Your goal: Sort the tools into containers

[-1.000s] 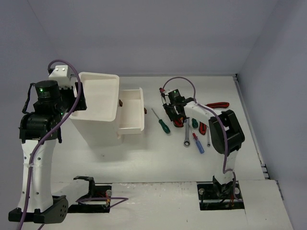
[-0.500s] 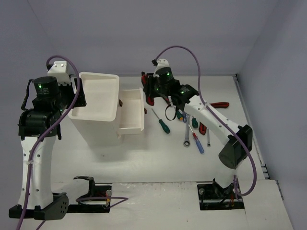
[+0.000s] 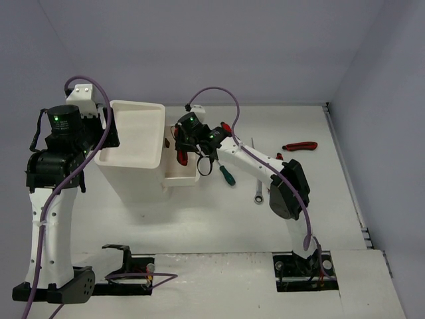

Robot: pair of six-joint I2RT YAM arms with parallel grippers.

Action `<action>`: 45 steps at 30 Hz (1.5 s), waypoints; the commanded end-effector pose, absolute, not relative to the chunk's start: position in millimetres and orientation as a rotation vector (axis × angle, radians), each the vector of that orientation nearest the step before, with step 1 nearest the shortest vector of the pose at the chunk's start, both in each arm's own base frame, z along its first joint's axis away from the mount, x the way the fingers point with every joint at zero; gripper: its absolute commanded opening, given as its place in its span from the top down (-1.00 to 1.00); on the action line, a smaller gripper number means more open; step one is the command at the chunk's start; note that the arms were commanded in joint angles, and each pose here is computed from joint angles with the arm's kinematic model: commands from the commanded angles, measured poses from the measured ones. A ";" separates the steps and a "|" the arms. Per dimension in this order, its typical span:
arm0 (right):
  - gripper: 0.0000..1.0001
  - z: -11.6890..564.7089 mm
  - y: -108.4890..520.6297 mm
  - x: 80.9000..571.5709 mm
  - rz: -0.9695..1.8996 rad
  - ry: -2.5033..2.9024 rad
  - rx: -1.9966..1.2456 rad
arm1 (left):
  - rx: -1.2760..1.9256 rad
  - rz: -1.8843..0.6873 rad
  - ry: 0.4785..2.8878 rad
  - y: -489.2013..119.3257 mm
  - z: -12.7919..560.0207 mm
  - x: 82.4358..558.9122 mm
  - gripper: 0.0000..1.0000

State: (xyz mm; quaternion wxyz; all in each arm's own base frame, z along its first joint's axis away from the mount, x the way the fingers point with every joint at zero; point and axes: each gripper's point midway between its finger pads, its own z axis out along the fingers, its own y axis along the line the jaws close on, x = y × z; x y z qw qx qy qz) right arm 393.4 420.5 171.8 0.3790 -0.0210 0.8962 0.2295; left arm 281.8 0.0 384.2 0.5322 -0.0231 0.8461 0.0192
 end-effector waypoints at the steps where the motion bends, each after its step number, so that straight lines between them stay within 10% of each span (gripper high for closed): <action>1: 0.03 241.6 411.1 410.3 0.629 2.110 0.013 | -0.081 0.037 1.935 0.0 409.1 286.9 -0.44; 20: -0.48 194.6 242.8 510.1 0.266 2.126 -0.449 | -0.073 0.037 1.949 -0.9 405.4 290.4 -0.44; 45: -0.30 10.4 236.0 555.6 0.171 2.347 -0.646 | -0.086 0.072 1.948 6.0 397.9 273.9 -0.44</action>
